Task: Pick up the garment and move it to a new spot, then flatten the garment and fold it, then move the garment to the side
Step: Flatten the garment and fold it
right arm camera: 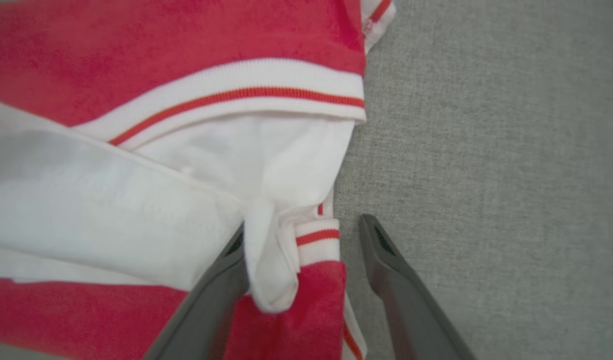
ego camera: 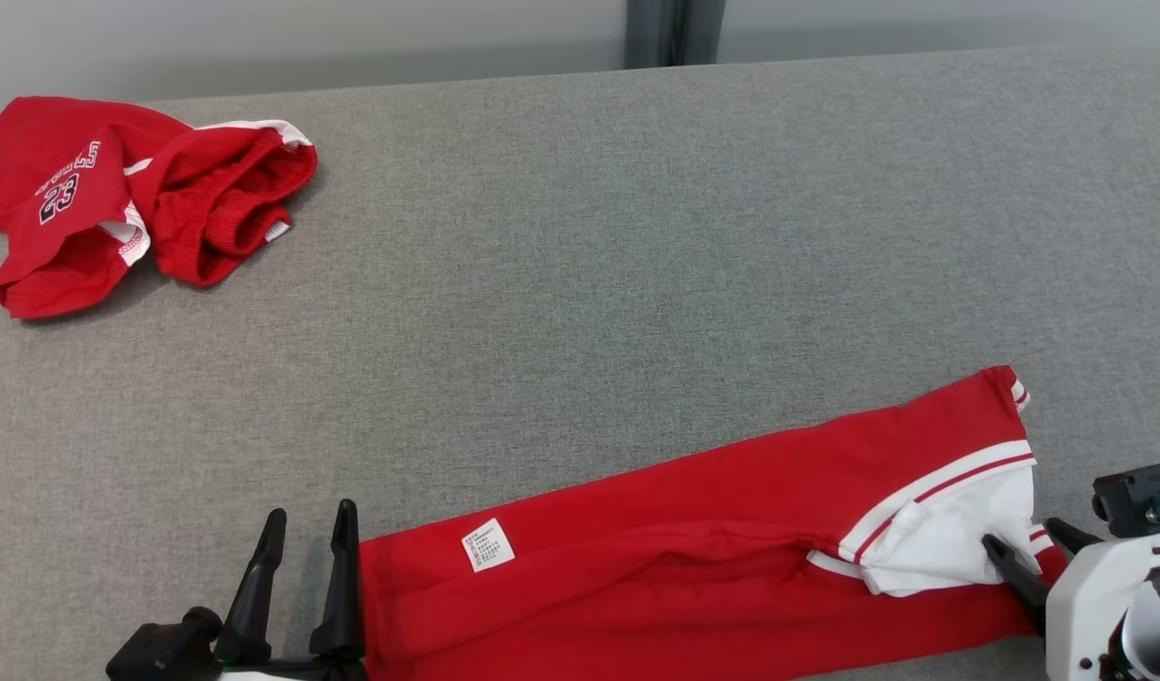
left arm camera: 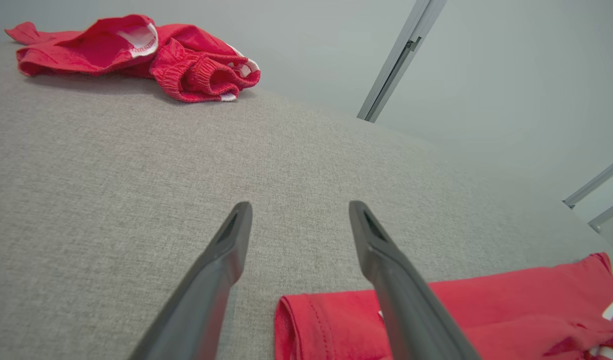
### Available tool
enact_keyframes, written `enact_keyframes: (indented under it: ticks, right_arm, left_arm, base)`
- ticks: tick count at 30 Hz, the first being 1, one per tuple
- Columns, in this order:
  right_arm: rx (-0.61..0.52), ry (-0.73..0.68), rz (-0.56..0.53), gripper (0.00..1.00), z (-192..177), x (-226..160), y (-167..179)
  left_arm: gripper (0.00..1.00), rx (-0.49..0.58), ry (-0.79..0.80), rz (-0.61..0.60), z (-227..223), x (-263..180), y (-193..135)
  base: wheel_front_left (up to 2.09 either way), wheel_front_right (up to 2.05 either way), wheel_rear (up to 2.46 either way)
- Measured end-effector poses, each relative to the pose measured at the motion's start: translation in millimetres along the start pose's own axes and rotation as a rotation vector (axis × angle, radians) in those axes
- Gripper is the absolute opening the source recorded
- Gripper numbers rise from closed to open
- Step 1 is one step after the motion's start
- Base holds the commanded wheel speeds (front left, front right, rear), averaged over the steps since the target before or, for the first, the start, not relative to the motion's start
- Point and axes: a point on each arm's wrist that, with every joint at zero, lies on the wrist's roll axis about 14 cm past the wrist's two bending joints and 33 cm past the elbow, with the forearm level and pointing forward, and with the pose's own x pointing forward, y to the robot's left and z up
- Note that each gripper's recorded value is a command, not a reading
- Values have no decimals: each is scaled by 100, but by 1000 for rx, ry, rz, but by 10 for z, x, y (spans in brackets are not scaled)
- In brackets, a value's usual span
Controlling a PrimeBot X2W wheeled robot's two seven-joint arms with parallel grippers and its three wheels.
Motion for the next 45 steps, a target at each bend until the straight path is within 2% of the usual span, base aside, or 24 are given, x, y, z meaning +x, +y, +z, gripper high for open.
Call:
enact_keyframes:
  ticks: [5,6,7,8,9,12,15,24,26,28,30,33,34,38,42,45]
  right_arm:
    - [43,38,67,100,-22,105,148]
    - [46,41,78,90,-14,116,167]
    - [57,45,87,44,-8,131,179]
    - [61,41,100,10,14,142,205]
    - [71,36,113,0,31,150,236]
    - [125,5,138,0,86,160,265]
    - [181,-27,118,0,119,124,122]
    - [269,-136,-168,0,257,-480,-1135]
    - [286,-167,-208,0,243,-651,-1296]
    - [280,-226,-207,0,331,-765,-1302]
    - [256,-287,-153,0,479,-827,-1128]
    - [179,-330,-9,0,610,-858,-591]
    - [136,-342,114,0,650,-872,-118]
    - [69,-310,358,0,564,-905,847]
    - [36,-276,505,0,489,-877,1481]
    - [15,-249,559,0,461,-778,1782]
  left_arm:
    - [100,11,-24,-6,19,9,3]
    - [100,15,-23,-7,8,5,14]
    - [100,19,-22,-8,2,5,22]
    - [100,18,-24,-8,1,8,28]
    - [100,17,-24,-10,-3,7,35]
    - [100,24,-23,-20,-18,-4,33]
    - [100,28,-27,-34,-20,-23,6]
    - [100,35,-52,-39,33,-173,17]
    - [100,34,-56,-31,35,-234,36]
    - [100,35,-60,-30,42,-286,44]
    - [100,34,-65,-41,48,-322,14]
    - [100,24,-59,-54,19,-372,-30]
    - [100,20,-58,-72,15,-371,-94]
    - [100,21,-52,-90,-11,-373,-158]
    - [100,25,-32,-89,-68,-358,-162]
    - [100,22,-20,-94,-108,-353,-185]
  base:
    - [0,0,0]
    - [0,0,0]
    - [0,0,0]
    - [0,0,0]
    - [0,0,0]
    - [0,0,0]
    - [0,0,0]
    - [0,0,0]
    - [0,0,0]
    - [0,0,0]
    - [0,0,0]
    - [0,0,0]
    - [0,0,0]
    - [0,0,0]
    - [0,0,0]
    - [0,0,0]
